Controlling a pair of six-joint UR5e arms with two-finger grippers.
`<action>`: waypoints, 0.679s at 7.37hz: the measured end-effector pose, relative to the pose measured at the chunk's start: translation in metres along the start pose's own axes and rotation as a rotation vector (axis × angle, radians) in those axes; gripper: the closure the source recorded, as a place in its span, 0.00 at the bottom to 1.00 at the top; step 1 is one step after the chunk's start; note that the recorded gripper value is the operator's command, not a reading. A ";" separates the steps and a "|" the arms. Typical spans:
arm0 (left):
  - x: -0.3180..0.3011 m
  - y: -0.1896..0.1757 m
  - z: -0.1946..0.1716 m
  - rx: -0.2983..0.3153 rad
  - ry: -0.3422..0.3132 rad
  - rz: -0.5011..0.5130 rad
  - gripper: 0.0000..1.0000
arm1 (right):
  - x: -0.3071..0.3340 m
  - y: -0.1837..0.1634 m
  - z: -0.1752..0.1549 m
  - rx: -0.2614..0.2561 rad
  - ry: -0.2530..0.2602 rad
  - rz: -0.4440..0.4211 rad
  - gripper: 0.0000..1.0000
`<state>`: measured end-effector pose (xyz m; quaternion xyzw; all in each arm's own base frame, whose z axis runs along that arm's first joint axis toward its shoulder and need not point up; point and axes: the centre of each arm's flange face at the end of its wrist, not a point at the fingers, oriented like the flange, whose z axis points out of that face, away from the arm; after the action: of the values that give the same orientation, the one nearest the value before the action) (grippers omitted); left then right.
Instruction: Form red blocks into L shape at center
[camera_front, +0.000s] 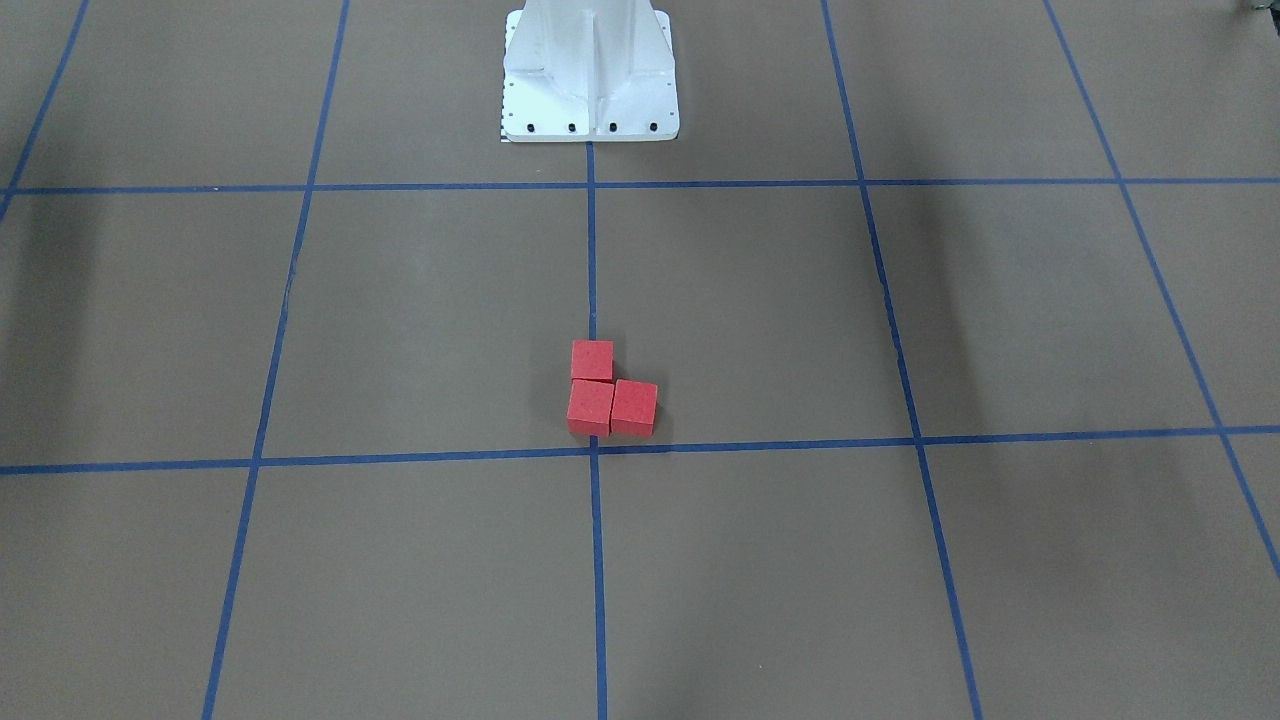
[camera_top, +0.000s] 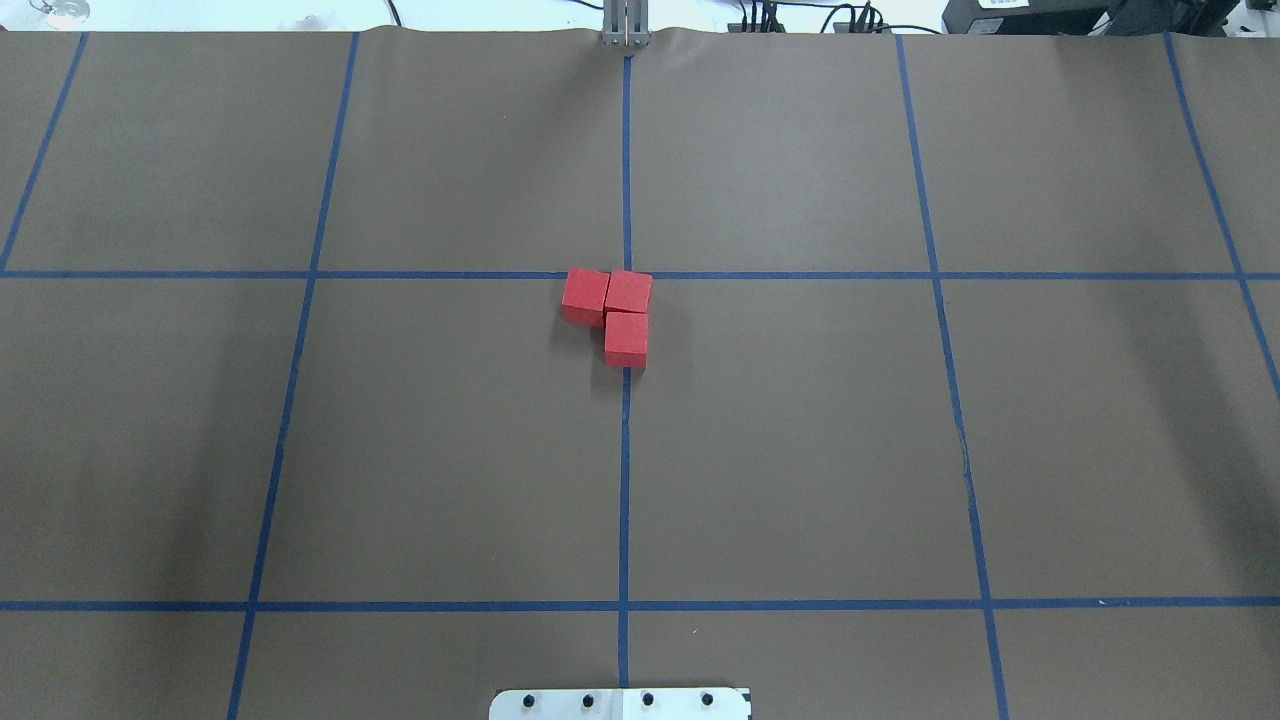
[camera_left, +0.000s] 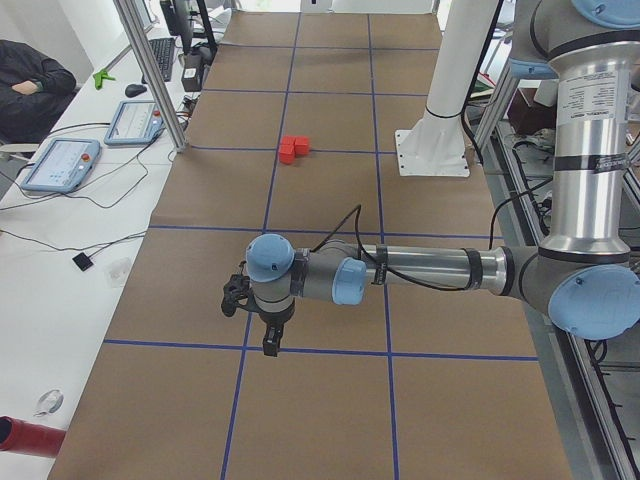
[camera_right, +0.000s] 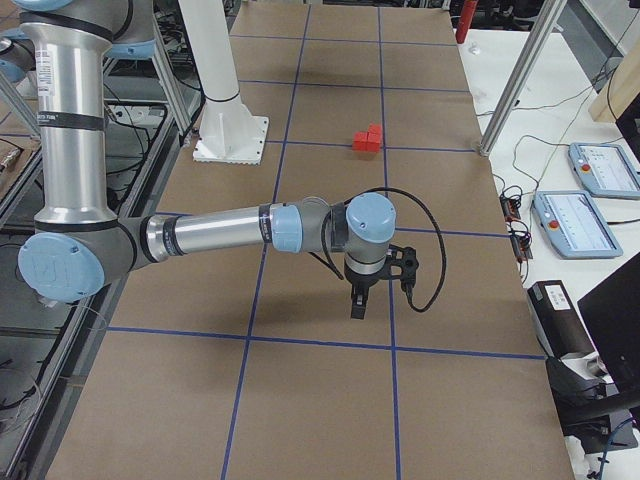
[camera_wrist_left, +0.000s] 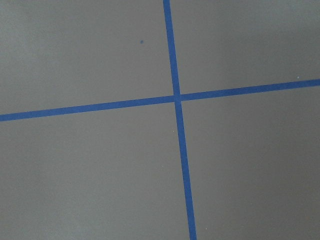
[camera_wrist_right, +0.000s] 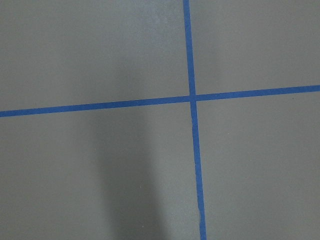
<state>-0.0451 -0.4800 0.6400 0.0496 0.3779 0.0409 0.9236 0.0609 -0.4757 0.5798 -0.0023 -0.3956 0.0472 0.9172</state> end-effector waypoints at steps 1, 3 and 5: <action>0.000 0.000 0.000 -0.001 0.000 0.000 0.00 | 0.000 0.000 0.000 -0.001 0.001 0.001 0.01; 0.000 -0.001 0.001 -0.002 0.000 -0.001 0.00 | 0.000 0.000 0.001 -0.002 0.001 0.000 0.00; -0.001 -0.002 0.001 -0.002 0.000 -0.001 0.00 | 0.000 0.000 0.001 -0.002 0.000 -0.001 0.00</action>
<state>-0.0448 -0.4819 0.6410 0.0484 0.3778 0.0406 0.9237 0.0601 -0.4758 0.5803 -0.0031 -0.3957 0.0463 0.9172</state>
